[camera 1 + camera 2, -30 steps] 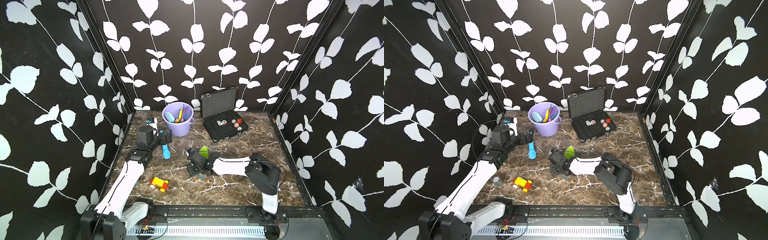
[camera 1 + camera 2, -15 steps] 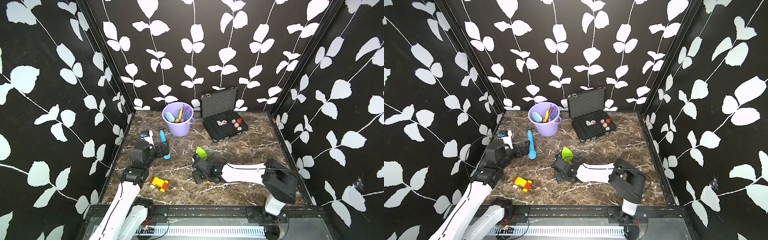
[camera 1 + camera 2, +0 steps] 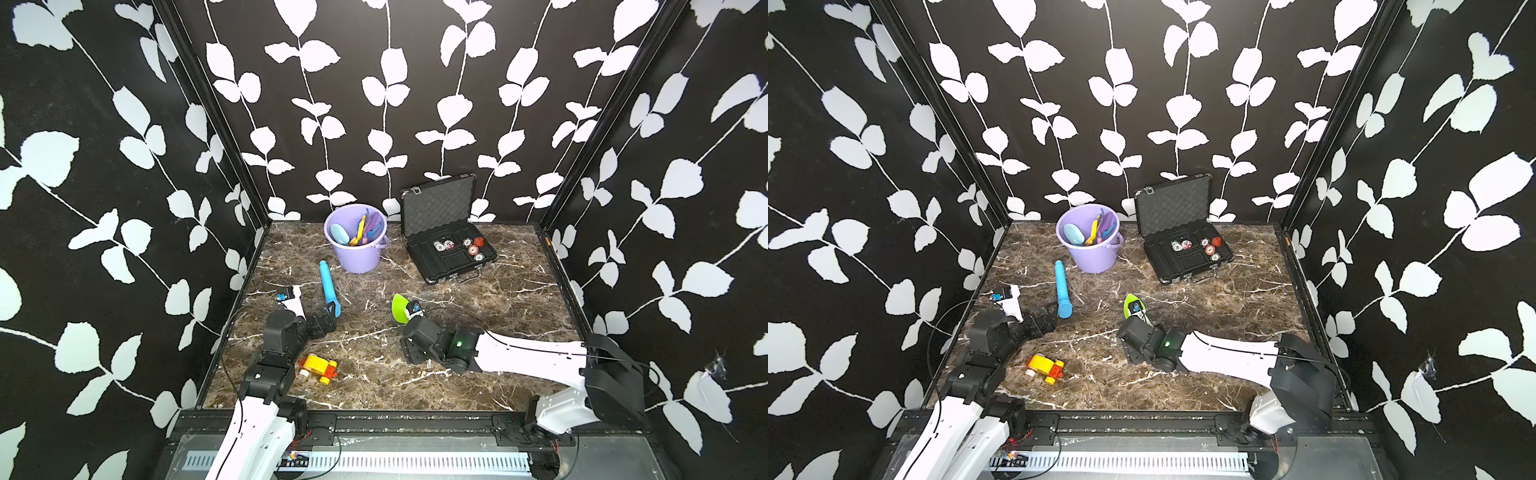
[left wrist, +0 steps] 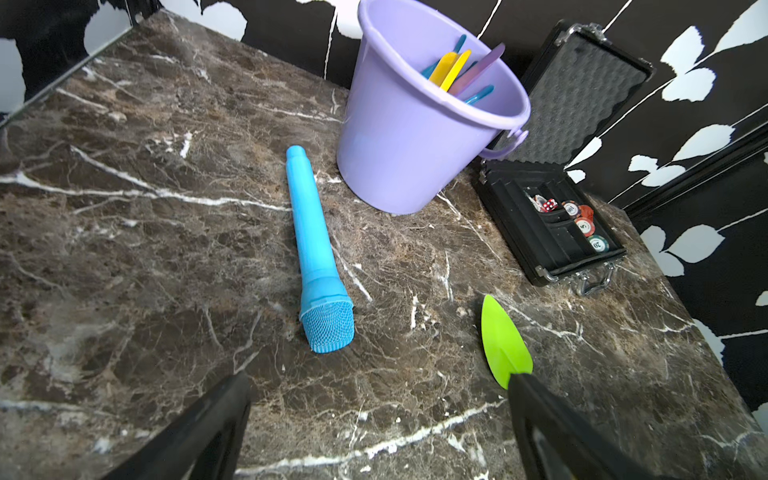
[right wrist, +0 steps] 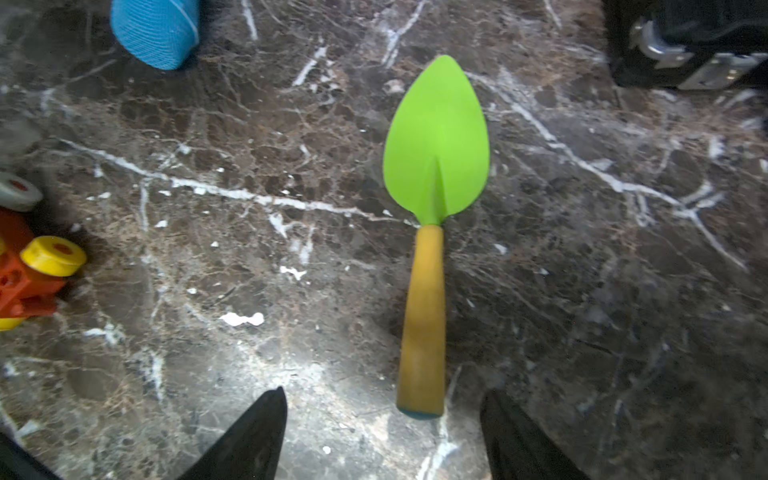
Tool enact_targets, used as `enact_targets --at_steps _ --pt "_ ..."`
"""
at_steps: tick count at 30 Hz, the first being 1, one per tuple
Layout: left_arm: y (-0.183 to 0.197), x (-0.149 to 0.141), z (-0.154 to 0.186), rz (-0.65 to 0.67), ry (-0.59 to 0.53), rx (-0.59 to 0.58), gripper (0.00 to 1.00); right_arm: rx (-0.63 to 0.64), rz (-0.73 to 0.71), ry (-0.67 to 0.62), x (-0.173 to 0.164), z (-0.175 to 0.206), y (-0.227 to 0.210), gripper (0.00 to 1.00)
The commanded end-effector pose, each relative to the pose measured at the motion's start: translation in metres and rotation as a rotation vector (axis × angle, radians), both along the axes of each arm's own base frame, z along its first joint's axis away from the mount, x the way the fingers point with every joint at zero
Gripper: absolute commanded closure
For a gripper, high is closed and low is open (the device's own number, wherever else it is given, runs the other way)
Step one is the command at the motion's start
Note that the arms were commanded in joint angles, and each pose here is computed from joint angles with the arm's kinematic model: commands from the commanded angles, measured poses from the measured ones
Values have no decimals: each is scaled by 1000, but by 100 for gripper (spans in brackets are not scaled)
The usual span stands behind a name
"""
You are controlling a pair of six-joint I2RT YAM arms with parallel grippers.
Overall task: Organize the gardening tools
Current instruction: Pick up the gardening tool from the center of the board.
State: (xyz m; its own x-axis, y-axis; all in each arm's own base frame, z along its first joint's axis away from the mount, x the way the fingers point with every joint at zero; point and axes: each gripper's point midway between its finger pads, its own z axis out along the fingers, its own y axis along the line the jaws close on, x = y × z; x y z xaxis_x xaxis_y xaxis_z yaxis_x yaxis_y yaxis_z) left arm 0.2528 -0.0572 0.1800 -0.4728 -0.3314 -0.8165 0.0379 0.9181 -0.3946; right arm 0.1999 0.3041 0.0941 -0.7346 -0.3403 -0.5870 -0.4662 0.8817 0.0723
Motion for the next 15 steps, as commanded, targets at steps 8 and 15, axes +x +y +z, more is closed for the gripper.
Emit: enact_targets --at_steps 8,15 --pt "-5 -1 -6 -14 11 -45 1 -78 -89 25 10 -25 -20 15" --pt "-5 -2 -19 -15 39 -37 1 -99 -78 82 18 -52 -12 20"
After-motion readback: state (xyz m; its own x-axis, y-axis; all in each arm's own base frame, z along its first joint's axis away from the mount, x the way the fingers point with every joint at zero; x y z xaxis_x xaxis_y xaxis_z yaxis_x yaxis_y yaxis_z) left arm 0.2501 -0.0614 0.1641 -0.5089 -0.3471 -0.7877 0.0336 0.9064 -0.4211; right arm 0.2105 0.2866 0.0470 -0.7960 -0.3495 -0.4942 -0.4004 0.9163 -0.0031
